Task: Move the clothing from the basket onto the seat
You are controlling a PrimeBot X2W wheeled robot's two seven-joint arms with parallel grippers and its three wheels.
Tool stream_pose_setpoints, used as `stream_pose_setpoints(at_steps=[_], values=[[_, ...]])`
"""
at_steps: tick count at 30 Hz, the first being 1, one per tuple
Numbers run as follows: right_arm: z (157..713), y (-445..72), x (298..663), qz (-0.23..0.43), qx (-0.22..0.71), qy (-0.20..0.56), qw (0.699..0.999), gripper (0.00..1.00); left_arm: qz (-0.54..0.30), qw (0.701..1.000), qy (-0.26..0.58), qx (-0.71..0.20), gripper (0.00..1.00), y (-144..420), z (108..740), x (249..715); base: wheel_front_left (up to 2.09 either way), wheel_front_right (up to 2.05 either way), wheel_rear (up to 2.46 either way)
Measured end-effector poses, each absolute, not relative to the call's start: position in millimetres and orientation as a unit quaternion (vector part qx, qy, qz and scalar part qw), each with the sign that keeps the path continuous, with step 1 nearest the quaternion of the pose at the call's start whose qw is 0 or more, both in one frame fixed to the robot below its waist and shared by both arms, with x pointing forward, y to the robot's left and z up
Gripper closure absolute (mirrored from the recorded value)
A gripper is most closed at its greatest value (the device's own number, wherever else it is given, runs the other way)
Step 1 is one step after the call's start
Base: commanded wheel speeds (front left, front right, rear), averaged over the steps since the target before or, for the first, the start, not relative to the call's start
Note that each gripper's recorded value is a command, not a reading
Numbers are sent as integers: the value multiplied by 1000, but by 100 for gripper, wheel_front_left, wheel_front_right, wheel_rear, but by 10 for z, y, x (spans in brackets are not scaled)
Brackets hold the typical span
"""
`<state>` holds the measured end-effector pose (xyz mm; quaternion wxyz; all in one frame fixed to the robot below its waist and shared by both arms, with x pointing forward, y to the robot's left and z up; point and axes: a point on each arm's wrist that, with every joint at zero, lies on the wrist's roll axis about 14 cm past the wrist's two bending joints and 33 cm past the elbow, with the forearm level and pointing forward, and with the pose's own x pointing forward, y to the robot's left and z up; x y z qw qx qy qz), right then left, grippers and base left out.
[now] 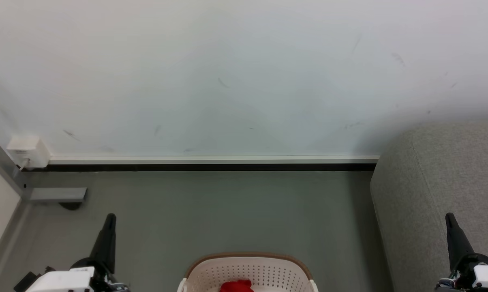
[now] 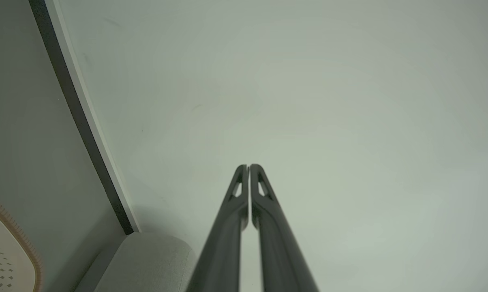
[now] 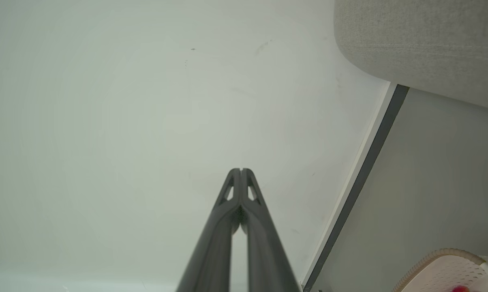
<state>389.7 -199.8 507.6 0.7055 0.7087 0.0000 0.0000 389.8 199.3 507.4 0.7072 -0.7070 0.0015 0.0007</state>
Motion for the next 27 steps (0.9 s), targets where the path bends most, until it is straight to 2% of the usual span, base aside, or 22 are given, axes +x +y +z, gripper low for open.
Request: stream_pose_setpoints(at_steps=[27], values=[[5076, -1998, 3897, 0, 709, 0, 705, 100, 1, 707, 1, -707, 100, 1993, 5074, 3898, 0, 0, 0]])
